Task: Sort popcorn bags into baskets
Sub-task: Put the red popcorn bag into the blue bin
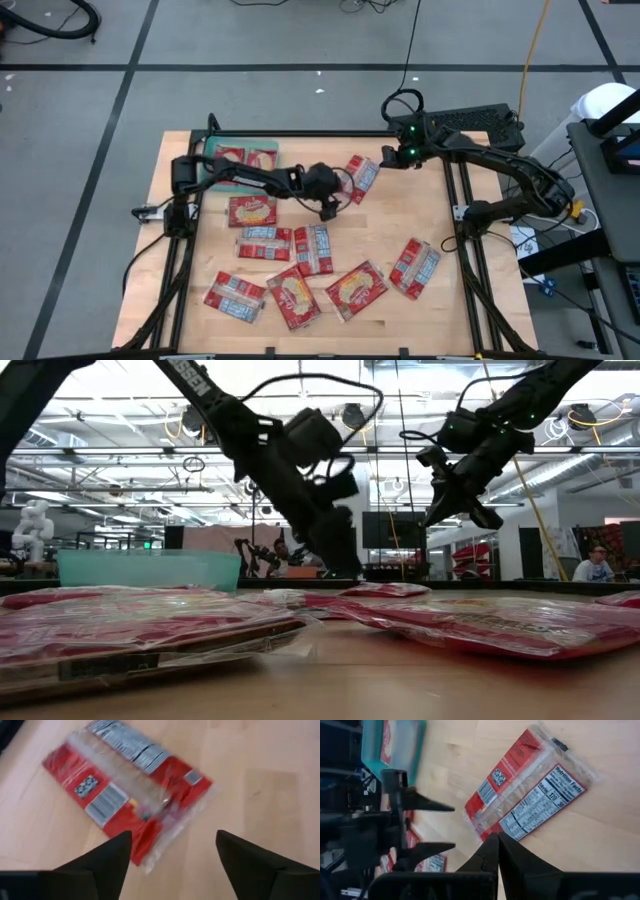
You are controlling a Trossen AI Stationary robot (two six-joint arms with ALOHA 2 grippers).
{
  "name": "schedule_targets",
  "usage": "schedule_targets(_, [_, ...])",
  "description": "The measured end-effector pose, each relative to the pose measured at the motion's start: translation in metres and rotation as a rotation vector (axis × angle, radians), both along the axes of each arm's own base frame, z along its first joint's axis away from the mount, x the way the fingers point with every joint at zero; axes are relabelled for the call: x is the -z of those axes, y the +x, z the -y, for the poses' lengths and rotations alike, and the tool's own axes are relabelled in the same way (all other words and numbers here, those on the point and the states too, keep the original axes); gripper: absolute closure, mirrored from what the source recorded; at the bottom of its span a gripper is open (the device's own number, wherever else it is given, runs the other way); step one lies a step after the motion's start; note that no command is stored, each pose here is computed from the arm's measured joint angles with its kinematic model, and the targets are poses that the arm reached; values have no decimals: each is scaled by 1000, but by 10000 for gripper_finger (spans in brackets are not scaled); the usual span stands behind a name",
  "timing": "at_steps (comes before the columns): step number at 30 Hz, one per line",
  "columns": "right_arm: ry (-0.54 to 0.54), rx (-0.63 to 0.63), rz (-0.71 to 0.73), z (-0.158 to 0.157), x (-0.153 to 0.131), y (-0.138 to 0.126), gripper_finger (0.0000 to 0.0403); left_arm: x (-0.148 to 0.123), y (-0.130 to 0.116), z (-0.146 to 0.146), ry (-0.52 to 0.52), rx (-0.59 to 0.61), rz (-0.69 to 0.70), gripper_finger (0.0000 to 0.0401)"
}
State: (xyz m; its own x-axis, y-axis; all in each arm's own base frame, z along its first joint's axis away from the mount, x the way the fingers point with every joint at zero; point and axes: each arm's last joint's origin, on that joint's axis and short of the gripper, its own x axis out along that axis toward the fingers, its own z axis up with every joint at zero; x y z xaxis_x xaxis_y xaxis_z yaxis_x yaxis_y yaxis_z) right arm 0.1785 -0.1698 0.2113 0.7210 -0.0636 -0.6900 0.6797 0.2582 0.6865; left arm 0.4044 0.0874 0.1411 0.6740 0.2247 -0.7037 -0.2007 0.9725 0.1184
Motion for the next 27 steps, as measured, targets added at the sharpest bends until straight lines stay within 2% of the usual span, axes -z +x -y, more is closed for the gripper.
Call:
schedule_targets(5, [-12, -25, 6, 0, 0, -1, 403, 22, 1, 0, -18, -51, -54, 121])
schedule_targets(12, [-28, -63, -2, 0, 1, -2, 403, 29, 3, -5, -26, -86, -41, 179])
schedule_targets(16, [-28, -89, -27, -2, 3, -4, 403, 32, 7, -6, -18, -84, -7, 249])
schedule_targets(21, [-34, -101, -32, -3, 3, -4, 403, 35, 9, -7, -31, -115, 28, 376])
schedule_targets(22, [-33, -100, -33, -3, 3, -4, 403, 35, 9, -7, -36, -130, 33, 388])
schedule_targets(27, [-11, -91, -24, -3, 3, -4, 403, 24, 8, -9, -34, -157, 49, 397])
